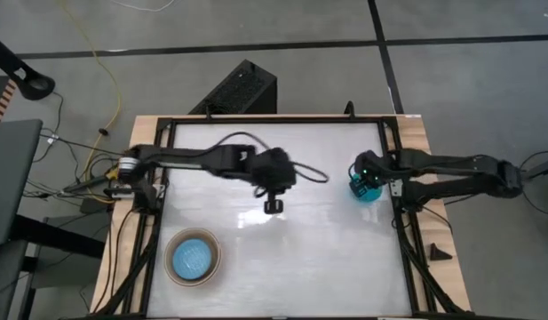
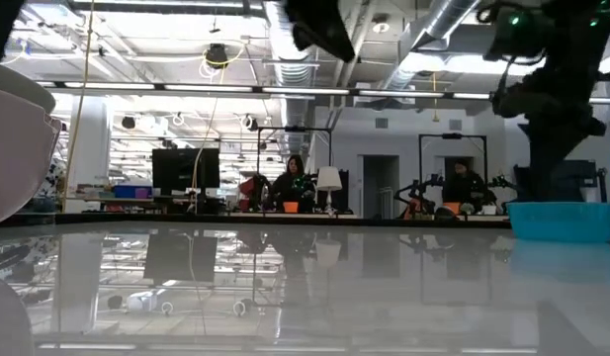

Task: Nest bowls inside each other
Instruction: Stack the blue bowl on top of the blue patterned bowl

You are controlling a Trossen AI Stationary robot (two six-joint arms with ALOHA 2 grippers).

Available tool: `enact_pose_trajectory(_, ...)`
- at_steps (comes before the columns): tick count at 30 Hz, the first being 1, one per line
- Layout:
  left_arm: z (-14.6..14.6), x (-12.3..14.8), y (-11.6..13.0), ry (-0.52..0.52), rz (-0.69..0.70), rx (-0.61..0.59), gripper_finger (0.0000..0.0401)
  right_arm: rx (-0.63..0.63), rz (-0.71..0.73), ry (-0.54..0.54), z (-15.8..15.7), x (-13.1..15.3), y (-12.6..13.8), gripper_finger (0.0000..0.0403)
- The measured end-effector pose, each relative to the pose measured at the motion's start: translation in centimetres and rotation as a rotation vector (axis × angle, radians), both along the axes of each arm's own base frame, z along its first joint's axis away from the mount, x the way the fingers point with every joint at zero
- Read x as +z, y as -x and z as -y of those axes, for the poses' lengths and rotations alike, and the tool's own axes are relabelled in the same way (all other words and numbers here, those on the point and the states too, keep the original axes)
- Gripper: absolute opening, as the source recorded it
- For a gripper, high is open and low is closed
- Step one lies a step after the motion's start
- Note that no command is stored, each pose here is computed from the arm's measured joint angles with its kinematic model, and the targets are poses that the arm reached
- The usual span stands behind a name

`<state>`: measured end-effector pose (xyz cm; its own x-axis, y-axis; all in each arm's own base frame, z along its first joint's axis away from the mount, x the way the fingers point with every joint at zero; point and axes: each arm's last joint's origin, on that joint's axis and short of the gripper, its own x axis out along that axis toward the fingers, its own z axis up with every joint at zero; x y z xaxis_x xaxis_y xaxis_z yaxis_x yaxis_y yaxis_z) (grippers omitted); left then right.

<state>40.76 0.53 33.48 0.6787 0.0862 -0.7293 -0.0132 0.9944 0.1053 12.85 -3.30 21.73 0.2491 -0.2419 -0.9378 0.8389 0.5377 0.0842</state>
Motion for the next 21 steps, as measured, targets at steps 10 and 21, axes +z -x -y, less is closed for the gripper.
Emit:
enact_pose_trajectory(10, 0.4, -5.9, 6.4, 0.363, 0.263, 0.196, 0.0000, 0.051, -0.171, -0.050, 1.3, -2.5, -2.3, 0.0028)
enact_pose_trajectory(21, 3.5, -8.5, 10.7, 0.454, 0.243, 0.221, 0.0000, 0.105, -0.007, -0.194, 1.6, -5.2, -7.0, 0.0030)
